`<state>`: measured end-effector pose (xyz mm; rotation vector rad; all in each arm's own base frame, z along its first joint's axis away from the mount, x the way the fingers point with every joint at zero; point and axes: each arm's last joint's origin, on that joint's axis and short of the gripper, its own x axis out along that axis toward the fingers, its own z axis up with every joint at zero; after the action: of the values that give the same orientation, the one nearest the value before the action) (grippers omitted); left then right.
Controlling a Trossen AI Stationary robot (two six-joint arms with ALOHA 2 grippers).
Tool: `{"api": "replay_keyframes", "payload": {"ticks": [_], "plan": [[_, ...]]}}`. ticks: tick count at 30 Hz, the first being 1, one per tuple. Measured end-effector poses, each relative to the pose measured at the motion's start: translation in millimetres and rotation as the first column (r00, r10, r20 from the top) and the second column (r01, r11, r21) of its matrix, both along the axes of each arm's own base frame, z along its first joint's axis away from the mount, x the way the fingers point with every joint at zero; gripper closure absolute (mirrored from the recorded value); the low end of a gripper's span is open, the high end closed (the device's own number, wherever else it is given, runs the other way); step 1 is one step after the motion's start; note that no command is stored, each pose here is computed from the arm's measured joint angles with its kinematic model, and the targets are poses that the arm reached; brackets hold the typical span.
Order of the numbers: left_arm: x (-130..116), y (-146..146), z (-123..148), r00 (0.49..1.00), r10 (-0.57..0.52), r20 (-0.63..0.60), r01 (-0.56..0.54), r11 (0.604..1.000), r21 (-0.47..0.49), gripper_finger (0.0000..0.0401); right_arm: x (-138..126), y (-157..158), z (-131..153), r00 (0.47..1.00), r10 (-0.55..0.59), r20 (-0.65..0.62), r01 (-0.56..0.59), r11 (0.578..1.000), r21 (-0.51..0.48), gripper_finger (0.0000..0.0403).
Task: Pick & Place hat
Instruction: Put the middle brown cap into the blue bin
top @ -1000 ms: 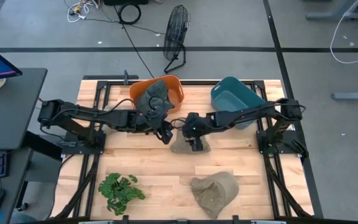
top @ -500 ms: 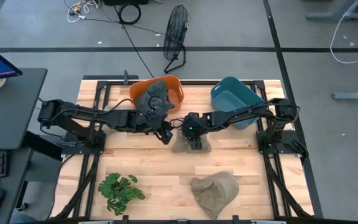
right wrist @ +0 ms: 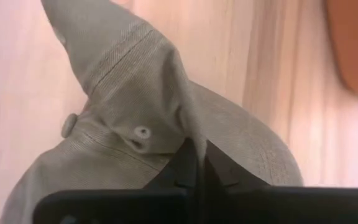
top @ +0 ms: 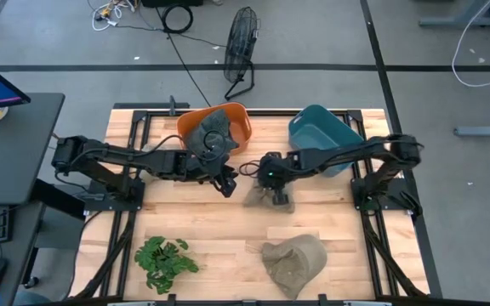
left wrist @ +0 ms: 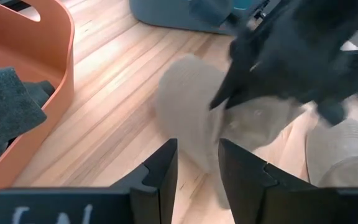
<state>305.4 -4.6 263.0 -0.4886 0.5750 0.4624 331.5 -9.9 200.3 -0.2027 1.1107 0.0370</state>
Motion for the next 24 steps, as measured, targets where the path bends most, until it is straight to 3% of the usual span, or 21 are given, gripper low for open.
{"api": "replay_keyframes", "payload": {"ticks": [4, 8, 12, 18, 24], "plan": [[0.0, 0.0, 0.0, 1.0, 0.001, 0.001, -0.001, 1.0, -0.001, 0.0282, -22.9, 0.6, 30.3, 1.0, 0.014, 0.003, -0.014, 1.0, -0.011, 0.0399], [0.1, 0.0, 0.2, 1.0, 0.002, 0.003, -0.002, 1.0, -0.002, 0.0282, -58.1, -2.1, 64.7, 0.998, 0.05, -0.024, -0.054, 0.985, -0.165, 0.04], [0.3, 0.0, 0.3, 1.0, 0.002, 0.005, -0.002, 1.0, -0.002, 0.0282, -94.4, -9.4, 95.2, 0.996, 0.071, -0.052, -0.085, 0.927, -0.365, 0.0401], [0.3, 0.0, 0.3, 1.0, 0.002, 0.005, -0.002, 1.0, -0.002, 0.0282, -139.7, -32.6, 115.6, 0.99, -0.014, -0.141, -0.055, 0.879, -0.473, 0.0402], [0.4, 0.3, 0.4, 1.0, 0.003, 0.007, -0.003, 1.0, -0.003, 0.0282, -155.0, -55.3, 120.7, 0.944, 0.076, -0.323, -0.256, 0.784, -0.566, 0.0403]]}}
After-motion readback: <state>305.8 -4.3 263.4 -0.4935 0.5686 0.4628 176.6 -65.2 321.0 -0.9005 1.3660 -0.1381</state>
